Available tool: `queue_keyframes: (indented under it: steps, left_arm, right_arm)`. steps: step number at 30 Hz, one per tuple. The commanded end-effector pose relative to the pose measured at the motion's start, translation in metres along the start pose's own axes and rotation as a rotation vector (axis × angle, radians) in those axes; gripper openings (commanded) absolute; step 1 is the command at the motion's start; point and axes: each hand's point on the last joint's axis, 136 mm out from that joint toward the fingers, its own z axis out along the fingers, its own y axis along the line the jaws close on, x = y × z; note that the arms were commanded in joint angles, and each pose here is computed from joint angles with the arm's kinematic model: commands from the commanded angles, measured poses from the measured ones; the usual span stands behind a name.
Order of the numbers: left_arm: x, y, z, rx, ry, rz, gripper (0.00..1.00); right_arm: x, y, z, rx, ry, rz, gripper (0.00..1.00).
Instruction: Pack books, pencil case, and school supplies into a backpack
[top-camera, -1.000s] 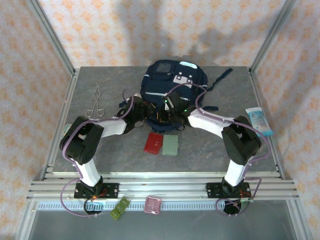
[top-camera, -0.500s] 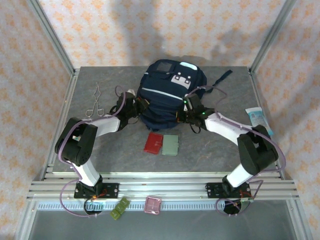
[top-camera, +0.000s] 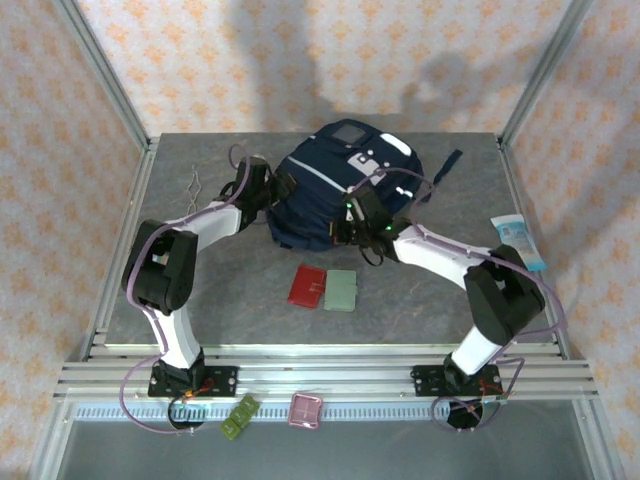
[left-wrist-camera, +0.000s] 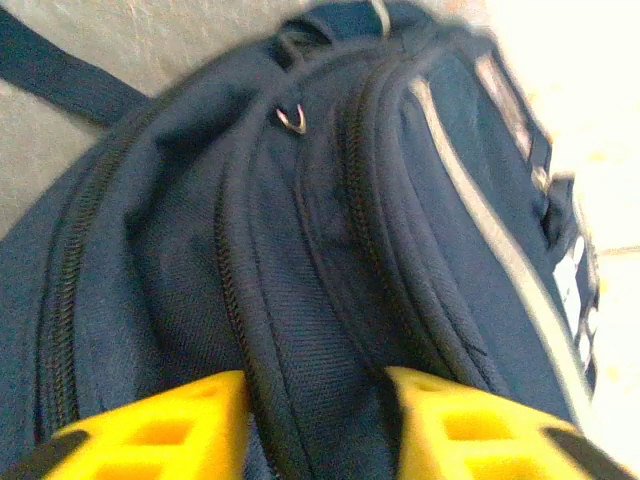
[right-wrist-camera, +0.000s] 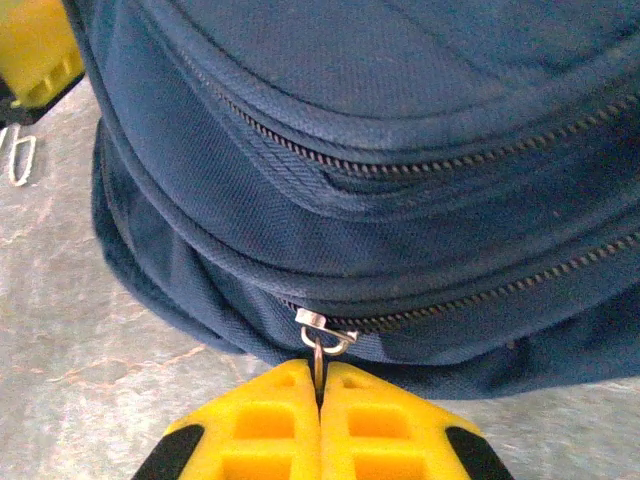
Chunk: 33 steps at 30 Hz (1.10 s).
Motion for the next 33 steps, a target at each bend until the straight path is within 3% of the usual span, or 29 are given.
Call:
queue_keyframes:
  steps: [1,4,12,23,25,31,33]
  left_arm:
    - [-0.019,-0.044,-0.020,0.147,-0.071,0.024,0.47]
    - [0.001,-0.032,-0.036,0.152,-0.040,-0.004,0.54]
    - [0.072,-0.035,-0.062,0.235,0.059,-0.043,0.57]
    - [0.103,-0.063,-0.022,0.278,0.080,-0.037,0.56]
    - [0.105,-0.062,-0.015,0.264,0.091,-0.039,0.49]
    - [0.103,-0.049,-0.008,0.221,0.086,-0.042,0.02]
    - [0.100,-0.048,-0.011,0.225,0.084,-0.044,0.00]
  right_arm:
    - [-0.010,0.039,0.003,-0.125,0.003,0.006,0.00]
    - [-0.012,0.039,0.006,-0.121,0.002,0.001,0.00]
    - [-0.007,0.035,0.012,-0.115,0.014,0.002,0.00]
    - [-0.003,0.036,0.012,-0.124,0.028,-0.008,0.00]
    - [-0.002,0.035,0.011,-0.118,0.028,-0.011,0.00]
    - [-0.003,0.021,0.011,-0.040,0.022,-0.041,0.00]
    - [-0.003,0.011,0.010,0.002,0.019,-0.049,0.00]
